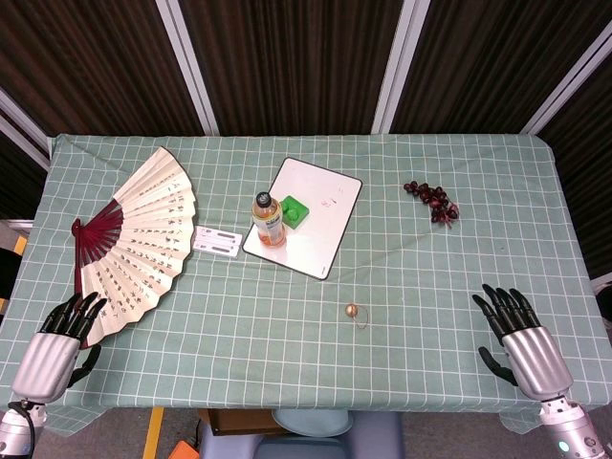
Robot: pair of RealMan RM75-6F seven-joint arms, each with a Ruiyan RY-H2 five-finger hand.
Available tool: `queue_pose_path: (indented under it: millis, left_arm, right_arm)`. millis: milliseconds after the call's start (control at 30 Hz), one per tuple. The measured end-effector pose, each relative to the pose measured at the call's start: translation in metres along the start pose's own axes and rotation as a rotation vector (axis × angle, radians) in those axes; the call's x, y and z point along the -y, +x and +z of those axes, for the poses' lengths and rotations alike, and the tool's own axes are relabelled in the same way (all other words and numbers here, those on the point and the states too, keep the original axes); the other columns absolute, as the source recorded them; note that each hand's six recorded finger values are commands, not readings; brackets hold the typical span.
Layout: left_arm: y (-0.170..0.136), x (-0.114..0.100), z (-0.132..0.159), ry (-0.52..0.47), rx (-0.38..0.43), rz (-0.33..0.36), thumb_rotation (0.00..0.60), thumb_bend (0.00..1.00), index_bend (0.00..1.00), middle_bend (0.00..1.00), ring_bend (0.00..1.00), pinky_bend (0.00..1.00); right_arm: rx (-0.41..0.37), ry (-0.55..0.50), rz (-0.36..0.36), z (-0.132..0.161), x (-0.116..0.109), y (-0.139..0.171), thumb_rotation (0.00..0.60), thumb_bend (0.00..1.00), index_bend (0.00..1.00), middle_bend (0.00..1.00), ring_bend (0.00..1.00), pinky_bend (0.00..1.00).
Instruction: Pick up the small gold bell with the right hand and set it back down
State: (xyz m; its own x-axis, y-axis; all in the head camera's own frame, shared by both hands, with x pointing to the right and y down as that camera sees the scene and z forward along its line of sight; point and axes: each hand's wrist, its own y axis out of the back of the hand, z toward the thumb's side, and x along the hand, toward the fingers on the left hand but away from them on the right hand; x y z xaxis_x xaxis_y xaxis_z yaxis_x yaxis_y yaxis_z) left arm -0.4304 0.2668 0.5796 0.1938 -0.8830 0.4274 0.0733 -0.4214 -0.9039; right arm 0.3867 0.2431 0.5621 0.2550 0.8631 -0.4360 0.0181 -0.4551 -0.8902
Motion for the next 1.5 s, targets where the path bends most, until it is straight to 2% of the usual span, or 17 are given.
queue_pose_path:
  millis: [200, 333, 400, 533, 667, 767, 867, 1167, 1500]
  left_arm:
    - [0.0, 0.001, 0.001, -0.006, 0.0, -0.006, 0.6, 0.45, 0.06, 0.06, 0.03, 0.17]
    - [0.001, 0.0, 0.003, -0.015, 0.011, -0.003, 0.6, 0.45, 0.06, 0.06, 0.03, 0.17]
    - [0.002, 0.0, 0.003, -0.021, 0.013, -0.005, 0.6, 0.45, 0.06, 0.06, 0.03, 0.17]
    - [0.001, 0.0, 0.003, -0.032, 0.016, -0.011, 0.6, 0.45, 0.06, 0.06, 0.03, 0.17]
    - [0.001, -0.002, 0.004, -0.036, 0.024, -0.006, 0.6, 0.45, 0.06, 0.06, 0.03, 0.17]
    - [0.0, -0.002, 0.003, -0.043, 0.023, -0.006, 0.6, 0.45, 0.06, 0.06, 0.03, 0.17]
    - [0.0, -0.002, 0.0, -0.044, 0.015, -0.013, 0.6, 0.45, 0.06, 0.06, 0.03, 0.17]
    - [0.0, -0.002, -0.001, -0.045, 0.013, -0.013, 0.6, 0.45, 0.06, 0.06, 0.03, 0.17]
    - [0.002, -0.001, -0.001, -0.049, 0.014, -0.018, 0.6, 0.45, 0.06, 0.06, 0.03, 0.17]
  right_arm:
    - [-0.019, -0.002, 0.017, 0.006, 0.007, -0.005, 0.6, 0.43, 0.0, 0.0, 0.0, 0.0]
    - [-0.09, -0.012, 0.037, 0.023, 0.017, -0.023, 0.6, 0.43, 0.01, 0.0, 0.0, 0.0]
    - [-0.137, -0.016, 0.051, 0.035, 0.023, -0.038, 0.6, 0.43, 0.08, 0.0, 0.0, 0.0]
    - [-0.223, -0.023, 0.092, 0.063, 0.036, -0.071, 0.6, 0.44, 0.28, 0.0, 0.0, 0.0]
    - [-0.302, -0.037, 0.129, 0.099, 0.051, -0.112, 0.6, 0.45, 0.36, 0.0, 0.0, 0.0]
    - [-0.333, -0.05, 0.127, 0.122, 0.058, -0.136, 0.6, 0.46, 0.44, 0.02, 0.0, 0.0]
    - [-0.335, -0.047, 0.136, 0.133, 0.068, -0.152, 0.6, 0.48, 0.48, 0.04, 0.0, 0.0]
    - [-0.317, 0.006, 0.182, 0.138, 0.09, -0.169, 0.6, 0.48, 0.55, 0.07, 0.0, 0.0]
    - [-0.3, 0.03, 0.206, 0.136, 0.102, -0.177, 0.6, 0.49, 0.59, 0.09, 0.0, 0.0]
